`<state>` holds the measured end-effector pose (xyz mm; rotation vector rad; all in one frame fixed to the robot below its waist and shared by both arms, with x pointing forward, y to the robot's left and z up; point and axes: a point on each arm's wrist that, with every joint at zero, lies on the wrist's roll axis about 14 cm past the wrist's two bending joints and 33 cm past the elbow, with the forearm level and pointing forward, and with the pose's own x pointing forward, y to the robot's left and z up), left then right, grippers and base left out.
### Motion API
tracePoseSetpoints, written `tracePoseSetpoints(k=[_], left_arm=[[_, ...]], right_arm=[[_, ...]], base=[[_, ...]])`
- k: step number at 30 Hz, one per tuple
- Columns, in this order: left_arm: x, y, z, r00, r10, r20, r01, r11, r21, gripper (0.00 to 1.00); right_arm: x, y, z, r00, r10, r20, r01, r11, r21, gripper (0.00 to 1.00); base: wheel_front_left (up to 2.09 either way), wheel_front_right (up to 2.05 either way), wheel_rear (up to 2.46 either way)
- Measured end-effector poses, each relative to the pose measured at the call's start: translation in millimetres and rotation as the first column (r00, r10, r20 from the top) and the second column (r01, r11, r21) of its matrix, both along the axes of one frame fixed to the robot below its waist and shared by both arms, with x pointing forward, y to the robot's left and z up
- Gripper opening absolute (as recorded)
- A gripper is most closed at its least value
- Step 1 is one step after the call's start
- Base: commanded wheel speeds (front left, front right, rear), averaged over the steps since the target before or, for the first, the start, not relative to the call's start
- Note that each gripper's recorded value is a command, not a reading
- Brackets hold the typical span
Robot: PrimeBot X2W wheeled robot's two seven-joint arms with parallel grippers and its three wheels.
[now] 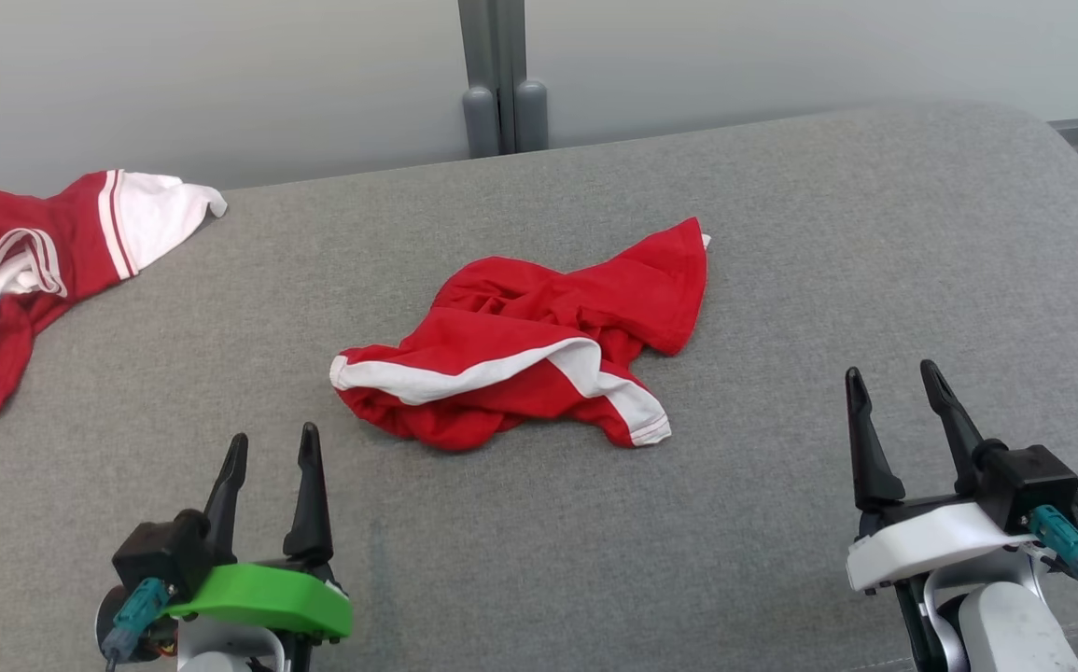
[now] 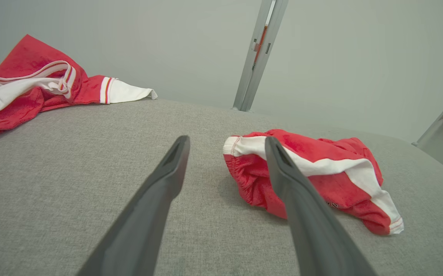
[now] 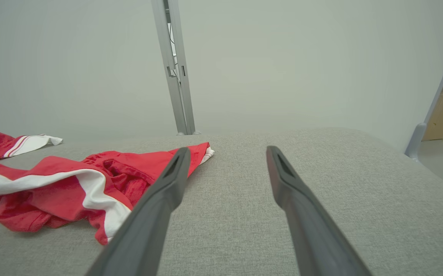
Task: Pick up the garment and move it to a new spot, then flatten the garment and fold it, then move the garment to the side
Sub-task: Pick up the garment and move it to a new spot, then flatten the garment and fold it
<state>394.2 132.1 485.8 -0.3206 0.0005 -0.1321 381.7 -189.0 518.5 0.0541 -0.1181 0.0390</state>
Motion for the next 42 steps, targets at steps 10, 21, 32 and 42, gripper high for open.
tracePoseSetpoints(k=[10, 21, 32, 42], left_arm=[[-17.8, 4.5, -0.8, 0.999, 0.036, -0.009, -0.036, 0.999, -0.004, 1.0], [-19.9, 5.4, -1.9, 0.999, 0.048, -0.015, -0.048, 0.999, -0.003, 1.0], [-21.6, 7.6, -5.1, 0.998, 0.056, -0.025, -0.056, 0.998, -0.003, 1.0], [-26.1, 16.8, -7.1, 0.996, 0.084, -0.032, -0.084, 0.996, -0.002, 1.0]], right_arm=[[-11.0, 13.2, -12.3, 0.999, 0.036, -0.035, -0.033, 0.998, 0.06, 1.0], [-11.5, 18.1, -15.8, 0.998, 0.05, -0.046, -0.047, 0.997, 0.067, 1.0], [-9.1, 24.5, -27.4, 0.994, 0.069, -0.082, -0.064, 0.996, 0.069, 1.0], [13.5, 72.8, -71.0, 0.952, 0.21, -0.222, -0.207, 0.978, 0.037, 1.0]], base=[[0.0, 0.0, 0.0], [0.0, 0.0, 0.0], [0.0, 0.0, 0.0], [0.0, 0.0, 0.0]])
